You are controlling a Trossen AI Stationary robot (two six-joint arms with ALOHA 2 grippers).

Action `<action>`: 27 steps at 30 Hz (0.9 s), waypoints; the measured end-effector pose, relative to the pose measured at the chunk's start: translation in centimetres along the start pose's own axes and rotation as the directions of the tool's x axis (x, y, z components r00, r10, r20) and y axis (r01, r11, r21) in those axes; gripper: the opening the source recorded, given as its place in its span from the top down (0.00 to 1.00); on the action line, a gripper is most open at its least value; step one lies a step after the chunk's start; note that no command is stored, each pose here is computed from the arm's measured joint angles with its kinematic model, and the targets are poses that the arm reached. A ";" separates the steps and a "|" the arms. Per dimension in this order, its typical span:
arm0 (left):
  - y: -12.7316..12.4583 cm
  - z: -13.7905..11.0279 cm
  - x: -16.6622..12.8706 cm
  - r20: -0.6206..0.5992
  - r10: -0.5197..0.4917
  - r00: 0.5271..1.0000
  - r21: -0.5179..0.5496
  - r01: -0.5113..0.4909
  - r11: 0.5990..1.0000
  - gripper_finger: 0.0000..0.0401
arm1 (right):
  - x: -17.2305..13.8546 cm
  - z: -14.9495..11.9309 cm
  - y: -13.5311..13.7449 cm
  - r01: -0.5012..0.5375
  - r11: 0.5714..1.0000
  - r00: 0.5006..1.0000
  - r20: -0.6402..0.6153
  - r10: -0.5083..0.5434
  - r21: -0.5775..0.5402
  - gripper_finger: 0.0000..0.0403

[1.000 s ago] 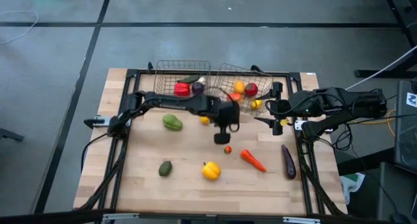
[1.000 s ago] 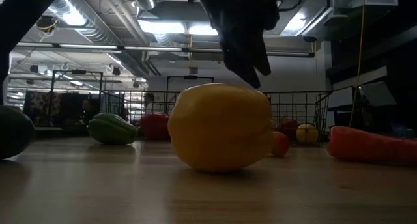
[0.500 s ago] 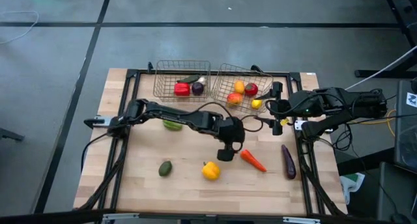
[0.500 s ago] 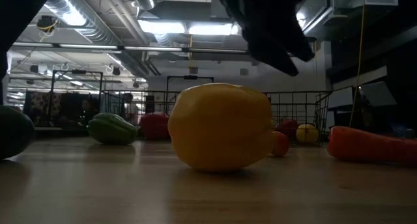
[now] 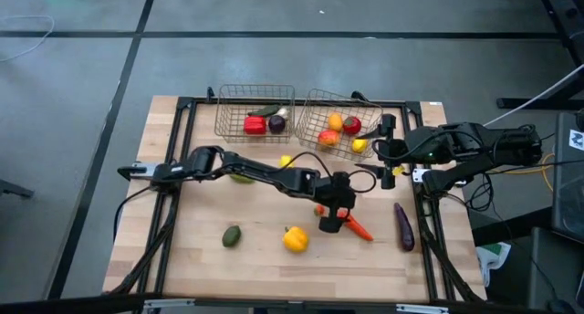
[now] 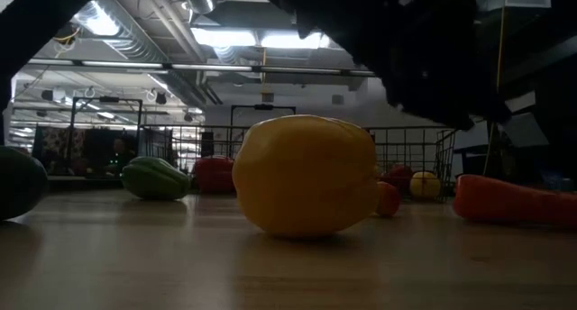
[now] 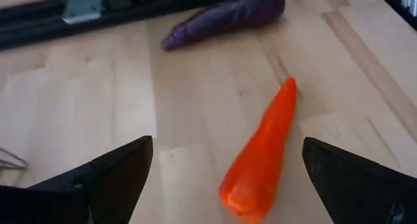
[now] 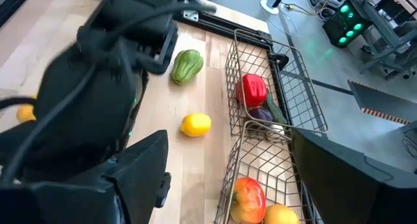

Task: Sort produce into baskets
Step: Put the orange carrot into the left golden wire basket

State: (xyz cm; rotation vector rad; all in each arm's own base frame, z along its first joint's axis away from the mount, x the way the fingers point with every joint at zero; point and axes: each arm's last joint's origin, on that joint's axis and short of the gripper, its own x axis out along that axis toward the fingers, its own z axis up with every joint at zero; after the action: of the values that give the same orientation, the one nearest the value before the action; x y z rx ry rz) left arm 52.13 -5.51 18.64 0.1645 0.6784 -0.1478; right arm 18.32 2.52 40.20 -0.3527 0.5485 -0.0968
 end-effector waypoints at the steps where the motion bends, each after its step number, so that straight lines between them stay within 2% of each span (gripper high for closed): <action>1: -0.1 -0.3 0.4 0.001 -0.012 1.000 -0.002 0.012 1.000 0.02 | 0.0 0.0 0.0 0.000 1.000 1.000 0.000 0.000 0.000 0.19; 5: -0.7 -1.5 1.9 -0.026 -0.063 0.998 -0.001 0.063 0.998 0.02 | 0.0 0.0 0.0 -0.001 1.000 1.000 0.000 0.001 0.000 0.19; 14: -1.3 -3.7 4.0 -0.093 -0.093 0.991 0.051 0.098 0.994 0.04 | 0.0 0.0 0.0 0.000 1.000 1.000 -0.002 0.000 -0.001 0.19; 27: -1.4 -4.5 4.7 -0.111 -0.096 0.989 0.033 0.100 0.994 0.30 | 0.0 -0.2 0.0 -0.004 1.000 1.000 -0.017 0.004 0.005 0.19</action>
State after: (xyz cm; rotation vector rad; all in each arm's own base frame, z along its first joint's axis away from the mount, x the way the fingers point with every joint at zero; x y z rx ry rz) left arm 52.73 -6.37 12.00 0.1774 0.7939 -0.2481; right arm 18.24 2.50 40.04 -0.3461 0.5660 -0.0979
